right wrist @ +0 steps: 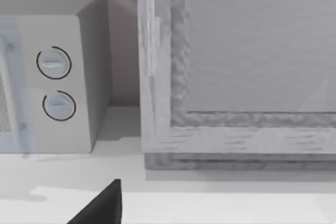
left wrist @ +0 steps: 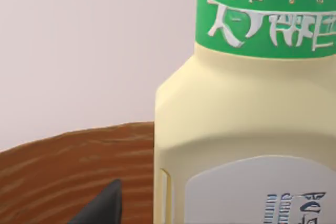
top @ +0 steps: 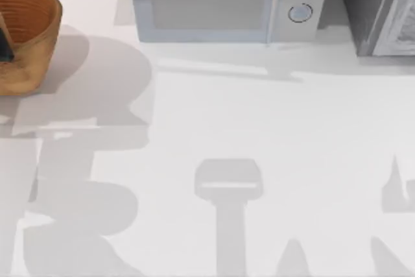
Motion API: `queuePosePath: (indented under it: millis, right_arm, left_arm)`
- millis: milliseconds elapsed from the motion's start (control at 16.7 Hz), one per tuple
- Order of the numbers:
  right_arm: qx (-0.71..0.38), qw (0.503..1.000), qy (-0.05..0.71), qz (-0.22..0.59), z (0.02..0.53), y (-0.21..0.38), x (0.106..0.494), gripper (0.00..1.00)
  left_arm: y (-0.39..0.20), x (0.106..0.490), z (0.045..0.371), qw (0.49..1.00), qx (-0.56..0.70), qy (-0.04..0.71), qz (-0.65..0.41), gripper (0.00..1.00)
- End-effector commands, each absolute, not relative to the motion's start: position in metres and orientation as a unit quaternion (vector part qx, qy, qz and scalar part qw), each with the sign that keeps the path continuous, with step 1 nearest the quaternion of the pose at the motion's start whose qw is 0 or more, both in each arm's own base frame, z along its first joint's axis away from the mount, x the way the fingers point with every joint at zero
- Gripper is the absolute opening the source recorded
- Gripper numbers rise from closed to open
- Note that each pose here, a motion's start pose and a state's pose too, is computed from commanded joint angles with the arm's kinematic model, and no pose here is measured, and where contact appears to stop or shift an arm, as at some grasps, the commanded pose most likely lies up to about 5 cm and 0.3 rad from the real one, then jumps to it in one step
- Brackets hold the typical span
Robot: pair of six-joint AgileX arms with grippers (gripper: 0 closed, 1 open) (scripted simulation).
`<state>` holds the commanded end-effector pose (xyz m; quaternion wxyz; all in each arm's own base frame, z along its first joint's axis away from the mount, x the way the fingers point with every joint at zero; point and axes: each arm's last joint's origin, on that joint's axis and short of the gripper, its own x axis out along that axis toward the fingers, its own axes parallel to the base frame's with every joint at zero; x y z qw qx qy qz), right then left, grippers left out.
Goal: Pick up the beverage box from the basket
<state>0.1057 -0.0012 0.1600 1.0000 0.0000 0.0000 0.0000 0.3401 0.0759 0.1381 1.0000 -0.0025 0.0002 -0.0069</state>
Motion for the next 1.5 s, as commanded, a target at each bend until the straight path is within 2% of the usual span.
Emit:
queuePosePath:
  millis: [180, 540, 1020, 1380, 1500]
  right_arm:
    - [0.0, 1.0, 0.0, 0.0, 0.16, -0.001, 0.106, 1.0]
    - [0.0, 1.0, 0.0, 0.0, 0.16, -0.001, 0.106, 1.0]
    - [0.0, 1.0, 0.0, 0.0, 0.16, -0.001, 0.106, 1.0]
    - [0.0, 1.0, 0.0, 0.0, 0.16, -0.001, 0.106, 1.0]
    - [0.0, 1.0, 0.0, 0.0, 0.16, -0.001, 0.106, 1.0]
  left_arm:
    - [0.079, 0.345, 0.127, 1.0, -0.003, 0.003, -0.007, 1.0]
    - [0.078, 0.346, 0.131, 1.0, -0.001, -0.002, -0.007, 1.0]
    - [0.079, 0.389, 0.127, 1.0, -0.003, 0.003, -0.007, 1.0]
    - [0.079, 0.395, 0.127, 1.0, -0.003, 0.003, -0.007, 1.0]
    - [0.079, 0.395, 0.127, 1.0, -0.003, 0.003, -0.007, 0.85]
